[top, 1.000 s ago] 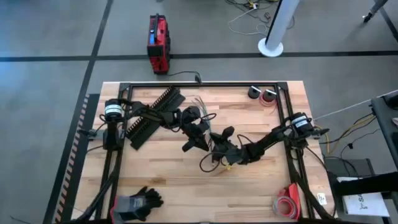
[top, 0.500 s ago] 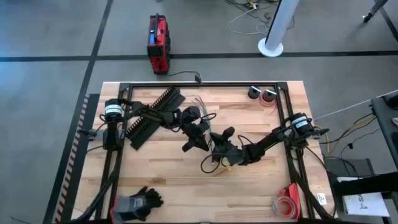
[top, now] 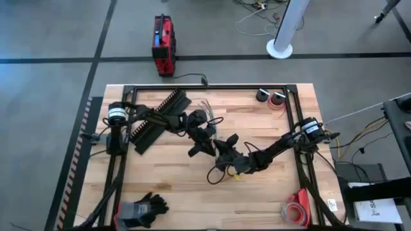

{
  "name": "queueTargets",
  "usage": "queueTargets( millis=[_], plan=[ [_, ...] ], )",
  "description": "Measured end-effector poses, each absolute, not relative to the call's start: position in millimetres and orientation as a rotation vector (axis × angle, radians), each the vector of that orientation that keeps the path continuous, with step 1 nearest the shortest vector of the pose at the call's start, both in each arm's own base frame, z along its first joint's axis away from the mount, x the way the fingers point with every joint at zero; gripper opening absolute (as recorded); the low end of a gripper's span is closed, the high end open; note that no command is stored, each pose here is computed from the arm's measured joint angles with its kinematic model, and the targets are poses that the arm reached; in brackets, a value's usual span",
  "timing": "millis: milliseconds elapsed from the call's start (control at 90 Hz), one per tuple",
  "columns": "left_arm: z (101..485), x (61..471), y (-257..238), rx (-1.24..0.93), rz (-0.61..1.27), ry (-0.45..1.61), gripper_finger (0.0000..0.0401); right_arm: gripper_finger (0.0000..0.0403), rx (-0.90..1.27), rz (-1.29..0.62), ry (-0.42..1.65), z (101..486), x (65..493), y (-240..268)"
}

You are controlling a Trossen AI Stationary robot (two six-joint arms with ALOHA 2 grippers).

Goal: Ziptie cables
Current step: Wrap the cable wires together using a black zip tie

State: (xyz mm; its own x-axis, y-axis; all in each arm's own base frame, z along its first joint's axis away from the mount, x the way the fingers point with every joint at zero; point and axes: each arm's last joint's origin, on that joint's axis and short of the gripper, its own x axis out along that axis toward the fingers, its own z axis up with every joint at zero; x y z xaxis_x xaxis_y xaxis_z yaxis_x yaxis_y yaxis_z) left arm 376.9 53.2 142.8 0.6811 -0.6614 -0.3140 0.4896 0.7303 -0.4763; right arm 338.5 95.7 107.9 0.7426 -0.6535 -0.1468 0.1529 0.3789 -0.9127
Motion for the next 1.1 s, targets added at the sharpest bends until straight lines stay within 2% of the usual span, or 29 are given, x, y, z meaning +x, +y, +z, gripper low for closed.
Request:
queueTargets(
  millis=[389, 678, 1100],
  plan=[
    [143.4, 376.0, 52.1, -0.414, -0.712, 0.501, 0.0000, 0.0000, -1.136, -0.539, 0.629, 100.6, 334.8, 96.4],
    [143.5, 375.9, 52.0, -0.448, -0.707, 0.514, 0.0000, 0.0000, -1.128, -0.533, 0.610, 103.7, 336.8, 102.3],
    [143.5, 375.9, 51.9, -0.464, -0.704, 0.521, 0.0000, 0.0000, -1.279, -0.556, 0.679, 106.1, 335.2, 107.6]
  ],
)
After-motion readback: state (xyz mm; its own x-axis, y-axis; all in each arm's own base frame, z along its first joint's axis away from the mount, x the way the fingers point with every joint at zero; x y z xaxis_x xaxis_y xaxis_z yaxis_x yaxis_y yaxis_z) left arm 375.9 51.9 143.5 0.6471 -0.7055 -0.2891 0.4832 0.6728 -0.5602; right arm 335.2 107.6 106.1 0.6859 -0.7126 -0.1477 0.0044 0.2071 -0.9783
